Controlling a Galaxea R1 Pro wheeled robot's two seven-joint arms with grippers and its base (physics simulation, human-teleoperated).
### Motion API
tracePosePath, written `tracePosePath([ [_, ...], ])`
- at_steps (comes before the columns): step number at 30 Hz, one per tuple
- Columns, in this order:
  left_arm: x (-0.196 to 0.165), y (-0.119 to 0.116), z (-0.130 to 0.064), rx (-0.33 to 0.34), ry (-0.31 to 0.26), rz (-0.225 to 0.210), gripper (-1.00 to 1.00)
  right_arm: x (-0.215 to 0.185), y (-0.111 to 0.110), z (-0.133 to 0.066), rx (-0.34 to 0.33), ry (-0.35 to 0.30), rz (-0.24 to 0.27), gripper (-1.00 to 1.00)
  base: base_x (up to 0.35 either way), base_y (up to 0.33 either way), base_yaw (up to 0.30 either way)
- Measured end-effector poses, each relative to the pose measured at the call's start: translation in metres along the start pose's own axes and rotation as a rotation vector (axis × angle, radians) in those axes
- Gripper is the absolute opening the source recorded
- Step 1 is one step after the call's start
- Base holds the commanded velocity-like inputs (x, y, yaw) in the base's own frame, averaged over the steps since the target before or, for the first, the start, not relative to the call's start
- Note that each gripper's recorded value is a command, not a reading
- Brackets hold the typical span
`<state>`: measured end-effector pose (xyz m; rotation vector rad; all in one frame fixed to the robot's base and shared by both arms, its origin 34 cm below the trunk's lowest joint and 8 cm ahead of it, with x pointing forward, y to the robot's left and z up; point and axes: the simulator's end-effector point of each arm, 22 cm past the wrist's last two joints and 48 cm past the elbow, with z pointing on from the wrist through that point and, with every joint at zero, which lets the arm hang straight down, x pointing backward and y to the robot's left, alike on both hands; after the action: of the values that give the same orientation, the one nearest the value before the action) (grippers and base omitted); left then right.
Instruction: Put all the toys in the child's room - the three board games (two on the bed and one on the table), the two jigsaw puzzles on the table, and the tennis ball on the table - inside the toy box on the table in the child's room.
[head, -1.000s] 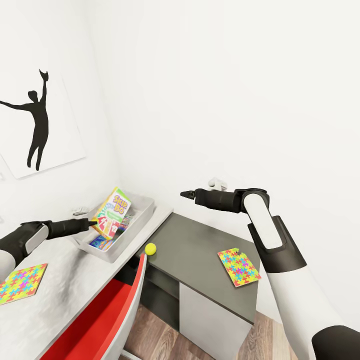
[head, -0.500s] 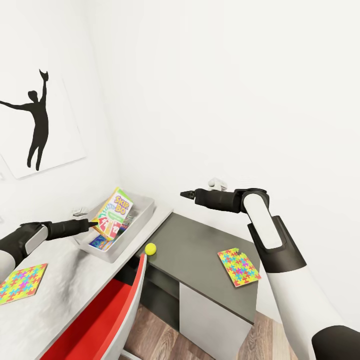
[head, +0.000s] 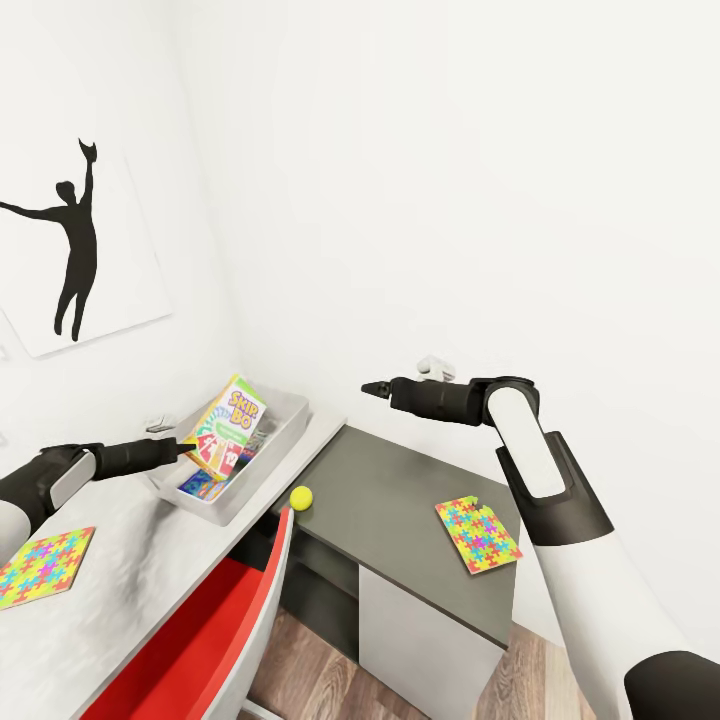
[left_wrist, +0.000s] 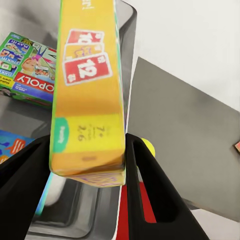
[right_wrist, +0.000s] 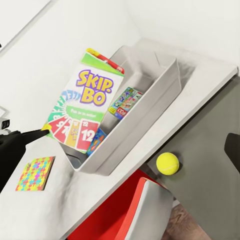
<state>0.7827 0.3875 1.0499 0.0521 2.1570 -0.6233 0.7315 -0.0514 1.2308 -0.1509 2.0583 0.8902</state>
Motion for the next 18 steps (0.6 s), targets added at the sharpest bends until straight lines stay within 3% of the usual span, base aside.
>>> tracePosePath([
  [9, -0.0003, 0.0, -0.0001, 0.0, -0.001, -0.001, -1.0, -0.0008, 0.0013, 0.0001, -0.002, -0.001, -0.001, 1.0, 0.0, 0.0, 0.0],
  [10, -0.0003, 0.0, -0.0001, 0.0, -0.001, -0.001, 1.0, -0.0013, 0.0017, 0.0001, -0.002, -0.002, -0.002, 1.0, 0.0, 0.0, 0.0],
  [18, -0.0005, 0.0, -0.0001, 0.0, -0.002, -0.001, 1.0, -0.005, 0.0048, -0.0023, -0.007, -0.012, -0.009, 1.0, 0.0, 0.0, 0.0],
])
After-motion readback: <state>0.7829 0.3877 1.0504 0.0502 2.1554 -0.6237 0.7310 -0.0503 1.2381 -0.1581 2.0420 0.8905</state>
